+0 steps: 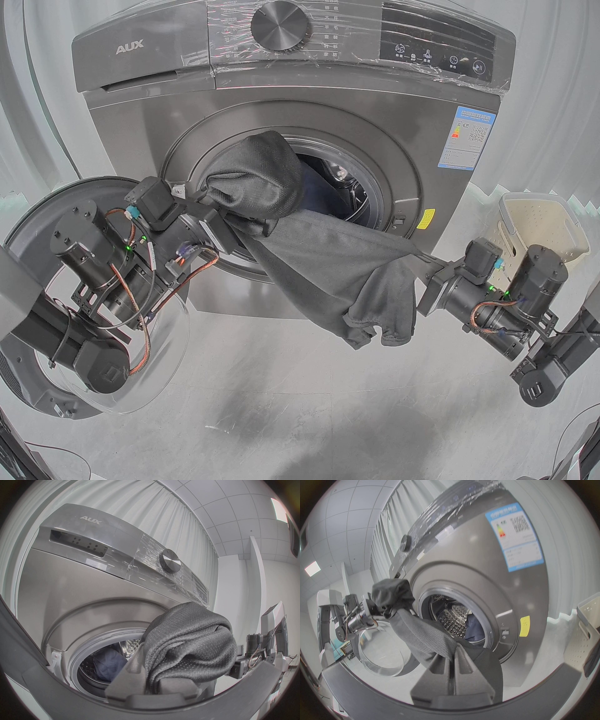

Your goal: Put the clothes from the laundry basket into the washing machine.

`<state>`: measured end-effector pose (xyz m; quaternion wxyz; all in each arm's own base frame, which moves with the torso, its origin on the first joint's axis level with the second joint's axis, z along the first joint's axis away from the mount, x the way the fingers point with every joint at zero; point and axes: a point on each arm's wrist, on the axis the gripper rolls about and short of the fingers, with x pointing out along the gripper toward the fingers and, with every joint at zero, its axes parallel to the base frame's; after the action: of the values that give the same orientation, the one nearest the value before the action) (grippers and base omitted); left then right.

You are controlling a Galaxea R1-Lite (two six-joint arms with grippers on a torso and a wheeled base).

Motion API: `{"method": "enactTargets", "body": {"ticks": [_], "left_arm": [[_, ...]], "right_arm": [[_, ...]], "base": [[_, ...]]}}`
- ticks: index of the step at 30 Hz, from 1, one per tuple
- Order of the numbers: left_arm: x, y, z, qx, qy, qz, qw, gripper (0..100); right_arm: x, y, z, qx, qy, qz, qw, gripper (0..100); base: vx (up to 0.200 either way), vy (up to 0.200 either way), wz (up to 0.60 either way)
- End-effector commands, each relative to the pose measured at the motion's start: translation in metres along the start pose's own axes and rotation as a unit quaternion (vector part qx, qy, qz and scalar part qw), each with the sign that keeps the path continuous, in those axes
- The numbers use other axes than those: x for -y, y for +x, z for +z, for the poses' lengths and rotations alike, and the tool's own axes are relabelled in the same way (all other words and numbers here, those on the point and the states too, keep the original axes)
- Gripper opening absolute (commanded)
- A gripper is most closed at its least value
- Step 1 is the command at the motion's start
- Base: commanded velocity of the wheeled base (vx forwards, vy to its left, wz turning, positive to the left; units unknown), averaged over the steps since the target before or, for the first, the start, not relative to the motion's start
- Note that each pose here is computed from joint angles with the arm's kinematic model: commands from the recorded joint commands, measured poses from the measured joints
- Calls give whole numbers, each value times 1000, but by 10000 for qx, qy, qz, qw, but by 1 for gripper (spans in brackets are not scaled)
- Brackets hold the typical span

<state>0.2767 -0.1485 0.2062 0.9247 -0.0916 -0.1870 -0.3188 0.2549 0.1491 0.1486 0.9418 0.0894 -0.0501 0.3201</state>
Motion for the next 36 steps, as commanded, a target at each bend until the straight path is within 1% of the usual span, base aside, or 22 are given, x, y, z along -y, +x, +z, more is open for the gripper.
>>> {"method": "enactTargets", "body": {"ticks": [1,3,6,11,13,15,18,19,25,28,34,36], "left_arm": [[-1,0,-6,-79,6,30,10000,0],[-2,-1,-7,-107,28,56,9999,0],[-2,-2,-8,-129,17,66,9999,0],[0,-1,-8,-115,-1,36,9999,0],[1,-1,-8,-116,-7,22,9999,0],[2,0,-8,-117,-13,8,9999,0],[2,0,-7,-94,-12,-2,10000,0],[3,0,-6,-79,-10,-3,10000,0],[3,1,-4,-50,-9,-14,10000,0],[5,1,-5,-59,-25,-48,10000,0],[7,1,-7,-90,-39,-66,9999,0],[8,0,-7,-99,-41,-86,9999,0]], "right_arm": [[-4,-12,20,293,-18,-2,9996,0],[-5,-12,20,292,-17,6,9996,0],[-3,-14,17,217,-10,-6,9998,0],[-2,-17,4,-44,14,-17,10000,0],[1,-16,-1,-115,12,-59,9999,0],[4,-13,-2,-108,13,-104,9999,0],[4,-13,-3,-123,15,-107,9999,0],[4,-12,-3,-116,14,-105,9999,100],[4,-10,0,-48,29,-95,9999,100],[4,-10,-1,-61,68,-105,9999,100],[2,-11,-10,-198,108,-66,9997,100],[0,-14,-17,-365,135,-33,9992,100]], "base": [[0,0,0],[0,0,0],[0,0,0],[0,0,0],[0,0,0],[0,0,0],[0,0,0],[0,0,0],[0,0,0],[0,0,0],[0,0,0],[0,0,0]]}}
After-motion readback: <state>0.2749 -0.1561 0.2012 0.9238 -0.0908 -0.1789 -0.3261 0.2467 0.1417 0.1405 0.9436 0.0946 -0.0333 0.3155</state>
